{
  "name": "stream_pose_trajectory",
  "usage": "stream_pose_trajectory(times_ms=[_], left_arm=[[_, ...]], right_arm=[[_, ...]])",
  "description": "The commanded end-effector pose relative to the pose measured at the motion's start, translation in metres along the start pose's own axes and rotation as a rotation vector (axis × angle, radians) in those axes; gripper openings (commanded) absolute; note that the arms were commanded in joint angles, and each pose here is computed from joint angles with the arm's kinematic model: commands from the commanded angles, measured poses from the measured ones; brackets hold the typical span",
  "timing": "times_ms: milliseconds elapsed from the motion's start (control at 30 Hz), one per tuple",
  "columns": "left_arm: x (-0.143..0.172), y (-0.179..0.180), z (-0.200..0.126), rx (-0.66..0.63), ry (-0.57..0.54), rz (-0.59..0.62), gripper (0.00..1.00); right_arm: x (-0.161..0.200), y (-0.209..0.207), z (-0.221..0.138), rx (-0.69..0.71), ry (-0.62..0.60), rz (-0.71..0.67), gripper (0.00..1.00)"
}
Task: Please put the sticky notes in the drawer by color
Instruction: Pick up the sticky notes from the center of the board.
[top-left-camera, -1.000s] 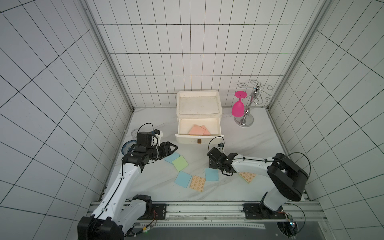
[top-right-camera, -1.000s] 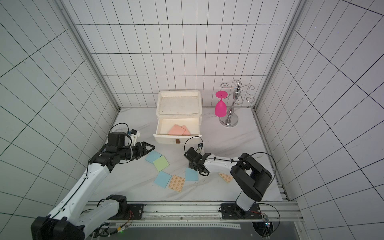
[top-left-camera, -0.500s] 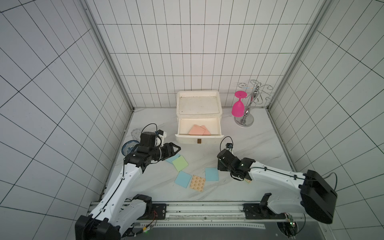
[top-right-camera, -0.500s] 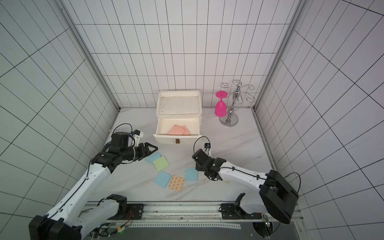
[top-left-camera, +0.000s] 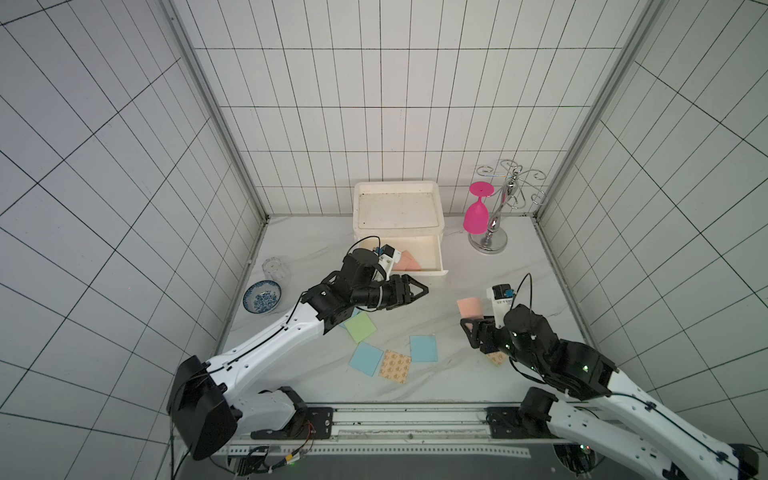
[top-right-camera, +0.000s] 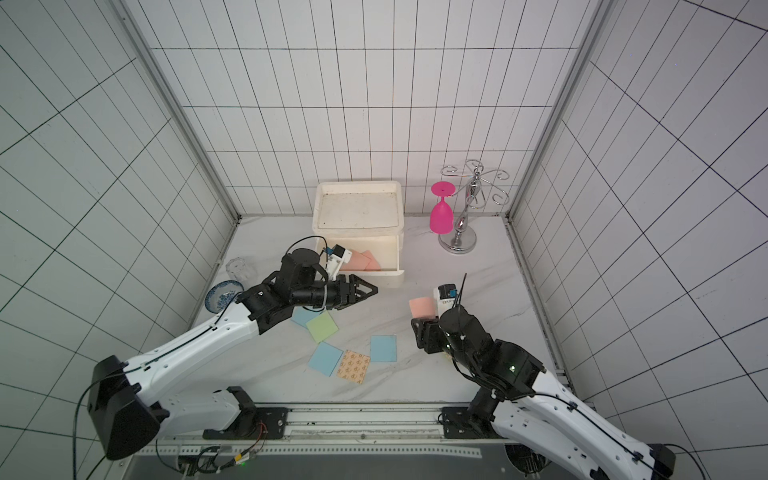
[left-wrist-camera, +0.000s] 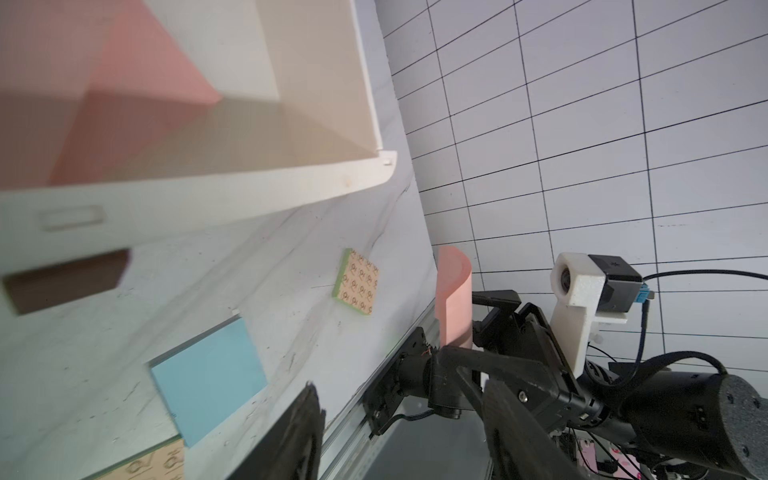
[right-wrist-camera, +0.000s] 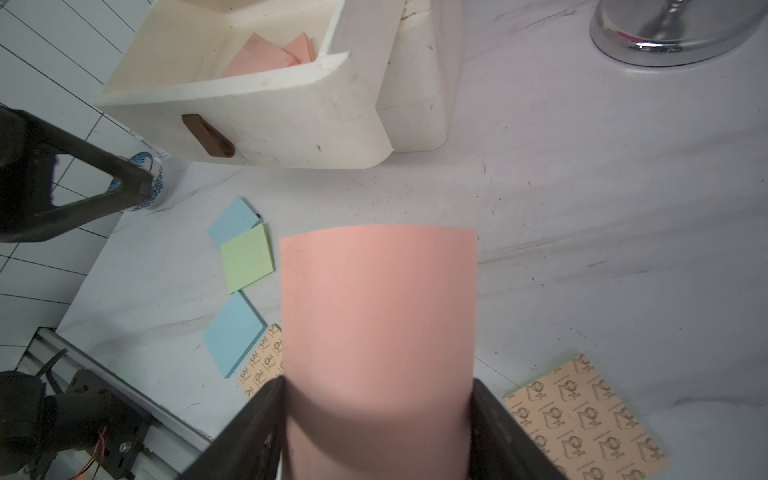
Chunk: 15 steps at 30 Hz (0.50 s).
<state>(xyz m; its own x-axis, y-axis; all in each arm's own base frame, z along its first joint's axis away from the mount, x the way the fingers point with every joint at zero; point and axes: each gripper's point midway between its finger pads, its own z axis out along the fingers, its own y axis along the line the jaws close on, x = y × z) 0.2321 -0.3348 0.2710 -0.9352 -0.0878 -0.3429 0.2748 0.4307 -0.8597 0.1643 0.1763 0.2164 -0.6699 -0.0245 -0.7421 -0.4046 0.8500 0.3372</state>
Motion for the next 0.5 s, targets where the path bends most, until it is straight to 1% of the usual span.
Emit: stream_pose_trajectory(times_ms=[0, 167, 267, 467], left_arm=[[-0.005, -0.045, 0.012, 0.146, -0.002, -0.001, 0.63], [0.009, -0.056, 0.027, 0.191, 0.047, -0.016, 0.61], [0.012, -0.057, 0.030, 0.204, 0.055, -0.019, 0.60], [0.015, -0.054, 0.033, 0.211, 0.062, -0.039, 0.58]], right_arm=[[-0.011, 0.019, -0.011, -0.086, -0.008, -0.030, 0.68], [-0.023, 0.032, -0.011, -0.135, -0.036, 0.005, 0.68], [-0.025, 0.038, -0.012, -0.164, -0.038, 0.021, 0.68], [-0.038, 0.042, -0.024, -0.196, -0.101, 0.049, 0.68]])
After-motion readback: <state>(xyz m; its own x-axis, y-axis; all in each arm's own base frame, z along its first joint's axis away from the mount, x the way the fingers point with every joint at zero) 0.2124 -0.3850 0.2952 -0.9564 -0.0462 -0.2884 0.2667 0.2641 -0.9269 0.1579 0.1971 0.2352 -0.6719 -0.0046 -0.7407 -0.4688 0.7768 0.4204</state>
